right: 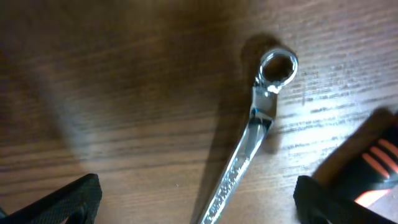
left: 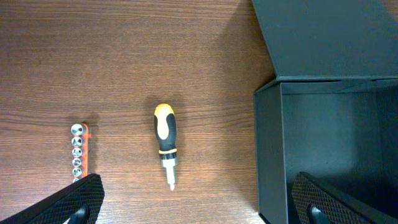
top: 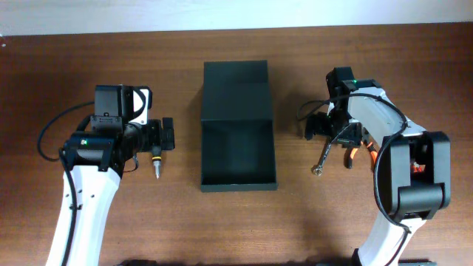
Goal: Pack container
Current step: 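Move the right gripper down over the silver wrench, then grasp the silver wrench with the right gripper and lift it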
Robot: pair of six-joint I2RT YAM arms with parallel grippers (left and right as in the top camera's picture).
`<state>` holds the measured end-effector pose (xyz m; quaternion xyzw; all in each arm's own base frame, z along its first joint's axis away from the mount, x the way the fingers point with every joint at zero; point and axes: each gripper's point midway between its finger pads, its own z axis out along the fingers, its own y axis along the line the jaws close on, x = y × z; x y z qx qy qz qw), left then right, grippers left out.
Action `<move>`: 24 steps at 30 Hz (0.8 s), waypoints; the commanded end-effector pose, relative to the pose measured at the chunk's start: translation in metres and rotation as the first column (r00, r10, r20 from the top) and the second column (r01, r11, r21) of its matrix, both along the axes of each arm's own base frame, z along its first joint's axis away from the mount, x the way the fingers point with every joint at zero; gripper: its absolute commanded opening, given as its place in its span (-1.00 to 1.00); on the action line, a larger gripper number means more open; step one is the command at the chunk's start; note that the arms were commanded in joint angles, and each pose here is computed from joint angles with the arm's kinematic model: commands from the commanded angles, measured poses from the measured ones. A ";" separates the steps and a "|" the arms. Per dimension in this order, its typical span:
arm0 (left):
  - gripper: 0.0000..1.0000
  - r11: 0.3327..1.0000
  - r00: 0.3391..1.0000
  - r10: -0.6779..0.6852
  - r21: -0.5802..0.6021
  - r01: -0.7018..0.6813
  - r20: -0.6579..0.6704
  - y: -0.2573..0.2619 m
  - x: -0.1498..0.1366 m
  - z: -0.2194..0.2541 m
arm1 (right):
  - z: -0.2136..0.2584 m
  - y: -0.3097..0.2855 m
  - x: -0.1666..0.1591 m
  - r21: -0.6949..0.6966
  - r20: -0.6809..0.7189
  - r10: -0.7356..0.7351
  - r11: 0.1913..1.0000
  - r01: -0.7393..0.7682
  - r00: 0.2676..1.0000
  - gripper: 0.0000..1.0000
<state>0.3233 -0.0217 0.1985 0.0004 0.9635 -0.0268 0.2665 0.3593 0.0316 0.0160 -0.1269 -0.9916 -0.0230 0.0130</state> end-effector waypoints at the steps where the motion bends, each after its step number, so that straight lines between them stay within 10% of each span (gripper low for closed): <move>1: 0.99 1.000 1.000 -0.016 -0.005 0.016 0.018 -0.001 0.003 0.007 | -0.005 -0.003 0.002 -0.009 -0.001 -0.010 1.000 0.010 1.000 0.97; 17: 0.99 1.000 1.000 -0.016 -0.005 0.016 0.017 -0.001 0.003 0.007 | -0.036 -0.005 -0.018 -0.011 -0.029 -0.010 1.000 0.009 1.000 0.99; 24: 0.99 1.000 1.000 -0.016 -0.005 0.016 0.014 -0.001 0.002 0.006 | -0.038 -0.005 -0.022 -0.012 -0.040 -0.010 1.000 0.009 0.999 0.05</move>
